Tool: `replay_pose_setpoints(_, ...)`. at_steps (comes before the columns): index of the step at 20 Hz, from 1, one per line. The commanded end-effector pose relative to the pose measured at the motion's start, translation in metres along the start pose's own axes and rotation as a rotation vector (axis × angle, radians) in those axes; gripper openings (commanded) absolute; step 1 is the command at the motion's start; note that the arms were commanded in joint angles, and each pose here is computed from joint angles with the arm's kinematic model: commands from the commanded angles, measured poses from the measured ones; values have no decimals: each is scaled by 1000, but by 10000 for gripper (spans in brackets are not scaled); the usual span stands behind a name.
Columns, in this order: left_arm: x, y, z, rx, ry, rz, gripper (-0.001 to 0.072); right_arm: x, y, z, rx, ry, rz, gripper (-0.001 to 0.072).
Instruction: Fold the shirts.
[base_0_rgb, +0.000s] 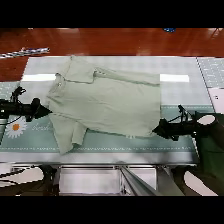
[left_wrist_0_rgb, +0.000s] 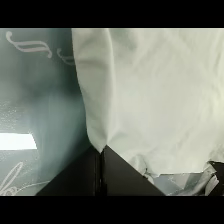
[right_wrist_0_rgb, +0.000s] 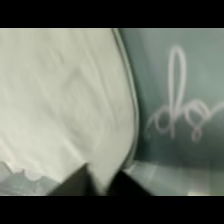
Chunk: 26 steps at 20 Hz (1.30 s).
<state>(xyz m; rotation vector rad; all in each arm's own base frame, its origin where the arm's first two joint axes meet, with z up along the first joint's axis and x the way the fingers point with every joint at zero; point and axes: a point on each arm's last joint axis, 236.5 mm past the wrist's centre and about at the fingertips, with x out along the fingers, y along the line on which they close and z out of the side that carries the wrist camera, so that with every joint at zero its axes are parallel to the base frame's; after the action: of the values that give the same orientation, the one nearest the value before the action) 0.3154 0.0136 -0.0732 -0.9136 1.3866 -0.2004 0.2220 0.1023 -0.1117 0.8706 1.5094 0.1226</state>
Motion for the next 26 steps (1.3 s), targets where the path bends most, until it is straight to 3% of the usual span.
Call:
replay_pose_setpoints(1,-3,-3,2,10,-3,-3,19,4,43,16,-93,-40,95,24)
replay_pose_setpoints(4,-32,-46,27,84,-101,-84,18,-49,107,41,-271,-118,167,23)
replay_pose_setpoints(9,-176,-214,71,396,-525,-351,18,-223,236,89,-615,-516,158,23)
replay_pose_setpoints(13,-309,-326,38,695,-862,-346,18,-376,309,65,-810,-874,111,23)
replay_pose_setpoints(16,-373,-373,-15,883,-1042,-254,18,-450,333,14,-928,-1037,88,23)
replay_pose_setpoints(21,-432,-398,-107,1000,-1289,-43,18,-513,319,-68,-978,-1238,42,23)
replay_pose_setpoints(26,-465,-367,-194,1032,-1459,208,18,-525,278,-127,-954,-1287,-31,23)
